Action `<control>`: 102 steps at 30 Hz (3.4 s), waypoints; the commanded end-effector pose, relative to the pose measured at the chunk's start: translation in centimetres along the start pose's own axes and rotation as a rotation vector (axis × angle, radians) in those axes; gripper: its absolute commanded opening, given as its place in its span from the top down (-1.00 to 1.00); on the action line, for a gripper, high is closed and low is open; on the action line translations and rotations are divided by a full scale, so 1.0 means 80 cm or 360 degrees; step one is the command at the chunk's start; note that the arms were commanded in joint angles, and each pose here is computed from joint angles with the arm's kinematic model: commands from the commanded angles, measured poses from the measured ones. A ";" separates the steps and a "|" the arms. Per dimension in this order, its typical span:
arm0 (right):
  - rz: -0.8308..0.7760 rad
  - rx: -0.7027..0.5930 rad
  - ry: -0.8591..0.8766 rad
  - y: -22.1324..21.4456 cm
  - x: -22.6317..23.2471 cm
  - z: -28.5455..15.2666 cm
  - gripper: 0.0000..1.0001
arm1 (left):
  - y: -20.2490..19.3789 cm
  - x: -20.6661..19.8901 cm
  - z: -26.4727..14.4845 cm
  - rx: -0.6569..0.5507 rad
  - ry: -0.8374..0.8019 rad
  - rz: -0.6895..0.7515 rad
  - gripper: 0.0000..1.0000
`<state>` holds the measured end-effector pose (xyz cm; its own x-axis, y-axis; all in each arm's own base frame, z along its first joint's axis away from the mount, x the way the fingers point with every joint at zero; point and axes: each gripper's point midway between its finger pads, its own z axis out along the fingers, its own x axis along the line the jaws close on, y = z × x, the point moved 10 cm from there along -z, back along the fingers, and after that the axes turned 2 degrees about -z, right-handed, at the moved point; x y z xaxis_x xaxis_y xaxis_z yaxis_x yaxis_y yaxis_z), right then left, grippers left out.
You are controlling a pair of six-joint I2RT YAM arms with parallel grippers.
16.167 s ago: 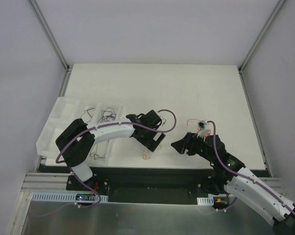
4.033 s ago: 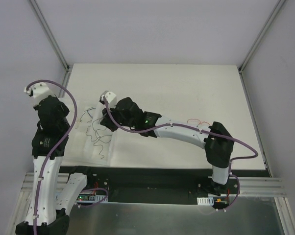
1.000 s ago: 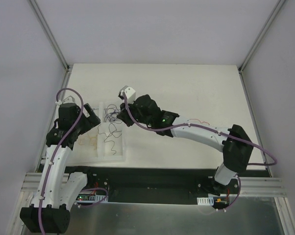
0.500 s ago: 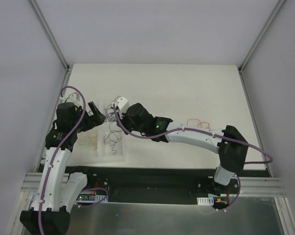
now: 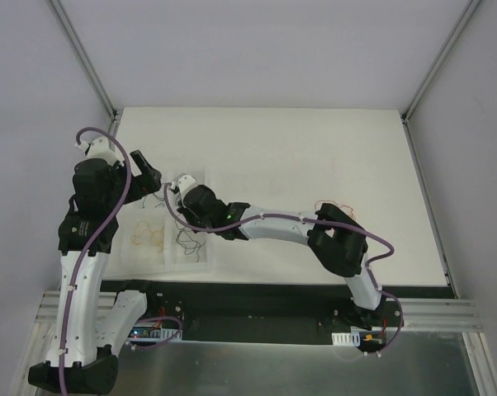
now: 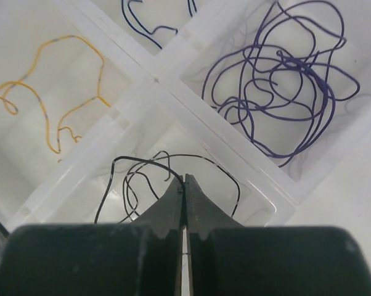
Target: Untangle the cables
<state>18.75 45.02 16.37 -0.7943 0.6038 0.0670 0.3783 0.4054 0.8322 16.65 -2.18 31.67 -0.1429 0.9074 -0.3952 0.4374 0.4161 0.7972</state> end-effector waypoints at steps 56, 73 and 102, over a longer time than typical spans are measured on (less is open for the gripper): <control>0.0961 0.0303 -0.0916 -0.172 -0.281 -0.262 1.00 | -0.107 -0.224 0.132 0.1421 -0.1636 -0.0032 -0.69; 0.0953 -0.0324 0.0021 -0.092 -0.167 -0.336 1.00 | -0.143 -0.254 0.109 0.1468 -0.1941 0.0263 -0.57; 0.0994 -0.0907 0.0658 0.027 -0.125 -0.438 1.00 | -0.198 -0.229 0.069 0.0311 -0.2130 0.0901 -0.77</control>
<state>11.80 16.34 33.69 -0.5992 0.3399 0.7249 0.6441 -0.3332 0.6886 16.56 -25.80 22.60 0.9040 0.1271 -0.4083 0.4263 -0.1937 0.8836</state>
